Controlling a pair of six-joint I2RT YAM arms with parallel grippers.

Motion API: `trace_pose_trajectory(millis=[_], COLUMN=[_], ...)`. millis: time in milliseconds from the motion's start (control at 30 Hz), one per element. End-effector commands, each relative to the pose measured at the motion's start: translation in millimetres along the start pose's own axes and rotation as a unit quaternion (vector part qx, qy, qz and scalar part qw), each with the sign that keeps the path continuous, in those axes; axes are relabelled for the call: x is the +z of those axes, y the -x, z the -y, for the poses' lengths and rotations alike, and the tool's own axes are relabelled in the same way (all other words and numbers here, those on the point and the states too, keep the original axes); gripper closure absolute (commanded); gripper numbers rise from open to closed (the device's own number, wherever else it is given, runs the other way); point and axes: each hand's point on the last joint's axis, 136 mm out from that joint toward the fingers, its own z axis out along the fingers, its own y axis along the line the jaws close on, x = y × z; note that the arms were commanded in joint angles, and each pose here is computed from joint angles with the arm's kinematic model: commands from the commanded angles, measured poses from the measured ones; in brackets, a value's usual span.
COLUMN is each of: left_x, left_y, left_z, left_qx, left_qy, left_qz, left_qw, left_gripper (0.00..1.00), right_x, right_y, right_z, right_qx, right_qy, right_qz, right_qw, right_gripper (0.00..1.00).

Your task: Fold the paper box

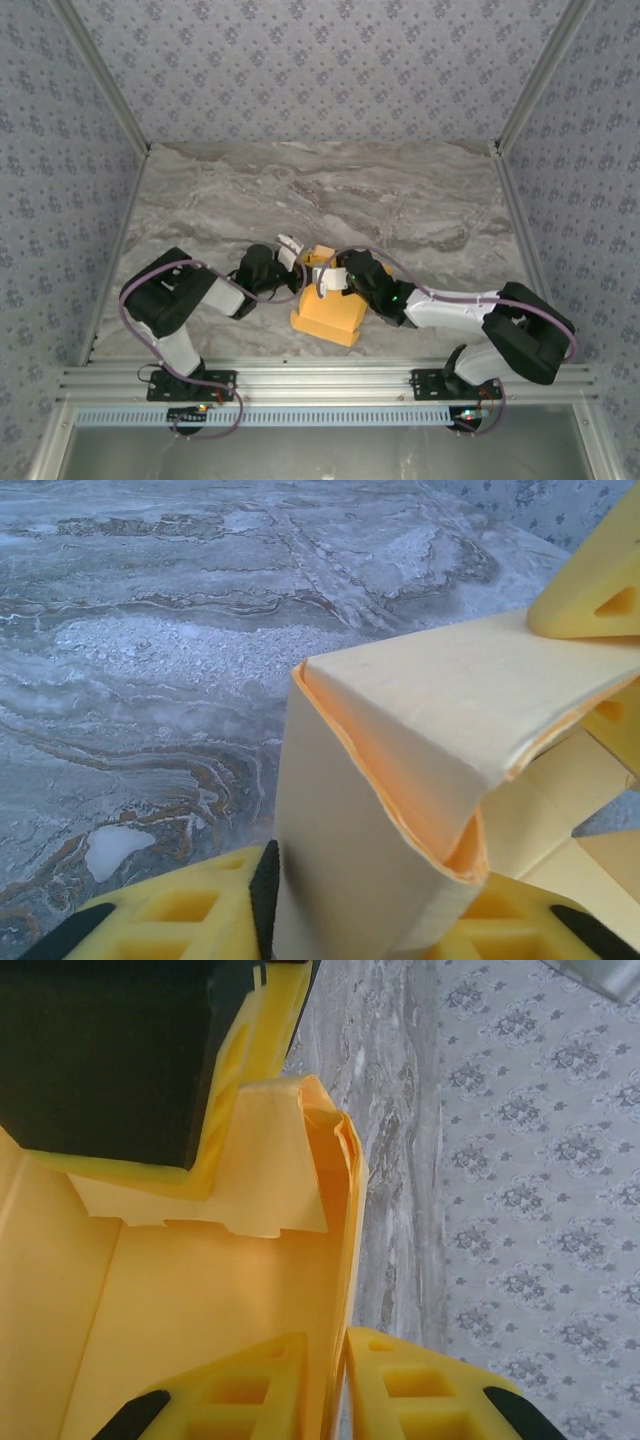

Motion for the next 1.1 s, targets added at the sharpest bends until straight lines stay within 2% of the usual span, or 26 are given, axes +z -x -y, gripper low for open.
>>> trace_pose_trajectory(millis=[0, 133, 233, 400, 433, 467, 500, 533, 600, 667, 733, 767, 833, 867, 967, 1067], left_x=[6.1, 8.3, 9.2, 11.5, 12.1, 12.7, 13.5, 14.3, 15.6, 16.6, 17.0, 16.8, 17.7, 18.3, 19.8, 22.9], left_y=[2.5, -0.9, -3.3, -4.4, -3.7, -3.8, -3.9, -3.8, -2.1, 0.4, 3.0, 2.9, 3.6, 3.2, 3.0, 2.8], left_z=[-11.1, -13.9, -14.8, -14.1, -13.5, -12.6, -11.4, -10.4, -8.4, -5.3, -2.1, -1.1, -1.1, -1.4, -2.5, -3.7], left_qx=[-0.005, -0.008, -0.004, 0.011, 0.014, 0.018, 0.023, 0.027, 0.035, 0.042, 0.050, 0.053, 0.059, 0.062, 0.068, 0.068], left_qy=[0.031, 0.035, 0.035, 0.030, 0.027, 0.024, 0.020, 0.018, 0.011, 0.002, -0.007, -0.010, -0.010, -0.009, -0.008, -0.008], left_qz=[0.005, 0.005, 0.006, 0.011, 0.013, 0.012, 0.011, 0.010, 0.008, 0.009, 0.012, 0.011, 0.010, 0.008, 0.010, 0.011], left_qw=[0.999, 0.999, 0.999, 0.999, 0.999, 0.999, 0.999, 0.999, 0.999, 0.999, 0.999, 0.998, 0.998, 0.998, 0.998, 0.998], left_gripper=[0.70, 0.76, 0.79, 0.86, 0.86, 0.86, 0.86, 0.86, 0.86, 0.86, 0.86, 0.86, 0.85, 0.85, 0.85, 0.84], right_x=[-9.7, -26.3, -43.5, -69.9, -75.1, -79.6, -82.7, -85.4, -85.4, -70.9, -58.8, -51.7, -39.1, -32.9, -16.4, -2.4], right_y=[9.8, 18.0, 28.4, 33.0, 31.5, 27.2, 22.5, 17.6, 3.6, -23.2, -38.9, -39.2, -43.9, -44.7, -45.0, -47.9], right_z=[-2.5, -7.9, 2.4, 45.3, 57.5, 69.4, 82.2, 92.5, 114.6, 127.2, 125.7, 118.4, 110.4, 99.9, 84.2, 57.4], right_qx=[0.021, 0.029, 0.055, 0.188, 0.227, 0.273, 0.323, 0.376, 0.497, 0.616, 0.670, 0.688, 0.725, 0.731, 0.733, 0.737], right_qy=[0.018, 0.056, 0.083, 0.086, 0.081, 0.081, 0.086, 0.099, 0.130, 0.149, 0.190, 0.227, 0.255, 0.272, 0.285, 0.314], right_qz=[0.017, 0.048, 0.078, 0.124, 0.132, 0.139, 0.148, 0.156, 0.168, 0.114, 0.056, 0.039, -0.013, -0.043, -0.096, -0.151], right_qw=[0.999, 0.997, 0.992, 0.970, 0.961, 0.949, 0.931, 0.908, 0.841, 0.765, 0.716, 0.688, 0.640, 0.624, 0.610, 0.579], right_gripper=[0.81, 0.74, 0.69, 0.65, 0.46, 0.16, 0.10, 0.10, 0.10, 0.06, 0.00, 0.00, 0.00, 0.00, 0.00, 0.04])
